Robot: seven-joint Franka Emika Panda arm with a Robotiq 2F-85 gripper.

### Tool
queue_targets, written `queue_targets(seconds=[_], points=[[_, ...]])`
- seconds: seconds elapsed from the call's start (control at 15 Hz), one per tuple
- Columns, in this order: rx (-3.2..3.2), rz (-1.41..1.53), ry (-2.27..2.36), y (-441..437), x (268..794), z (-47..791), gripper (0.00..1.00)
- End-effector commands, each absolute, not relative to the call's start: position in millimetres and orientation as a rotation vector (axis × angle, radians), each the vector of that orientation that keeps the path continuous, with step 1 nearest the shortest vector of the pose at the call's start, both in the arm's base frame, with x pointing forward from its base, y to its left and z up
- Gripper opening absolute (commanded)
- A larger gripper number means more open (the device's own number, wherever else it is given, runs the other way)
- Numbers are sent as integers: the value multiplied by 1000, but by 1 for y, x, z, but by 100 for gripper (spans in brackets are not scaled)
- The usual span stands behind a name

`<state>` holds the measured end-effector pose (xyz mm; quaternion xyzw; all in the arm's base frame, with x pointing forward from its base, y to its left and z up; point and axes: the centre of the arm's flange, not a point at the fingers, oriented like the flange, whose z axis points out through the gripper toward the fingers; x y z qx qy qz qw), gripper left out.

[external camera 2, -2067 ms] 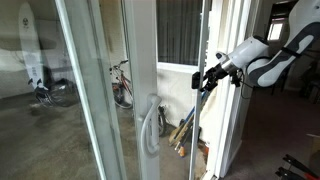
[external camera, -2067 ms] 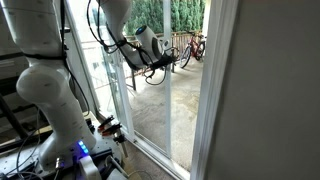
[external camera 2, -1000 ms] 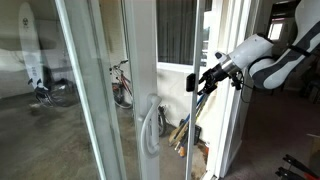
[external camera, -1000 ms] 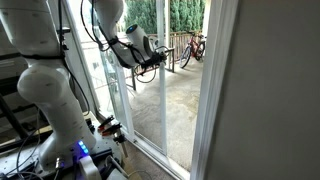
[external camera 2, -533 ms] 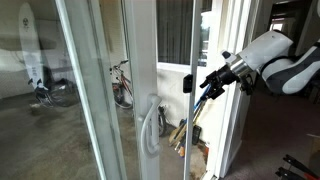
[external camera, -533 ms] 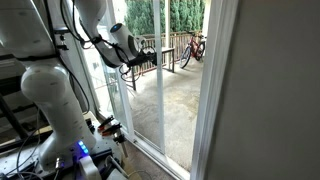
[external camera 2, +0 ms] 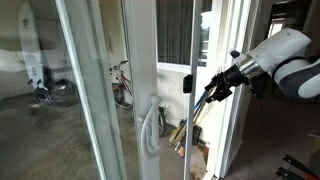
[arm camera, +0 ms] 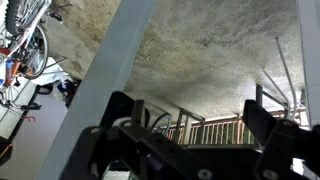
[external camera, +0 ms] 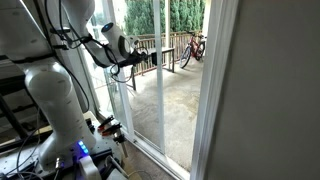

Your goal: Slide the door to the side to open it

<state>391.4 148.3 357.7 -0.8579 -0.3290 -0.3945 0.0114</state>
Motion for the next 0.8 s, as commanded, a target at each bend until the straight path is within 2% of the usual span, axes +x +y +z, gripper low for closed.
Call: queue_targets(seconds=[0.0, 0.2, 0.53, 0.73], points=[[-2676, -1230, -1025, 148, 392, 358, 100], [-2708, -1245, -987, 136, 398, 353, 100], [-2737, -1453, -585, 78, 450, 398, 100], [-2687, -1559, -496, 82, 468, 423, 100]])
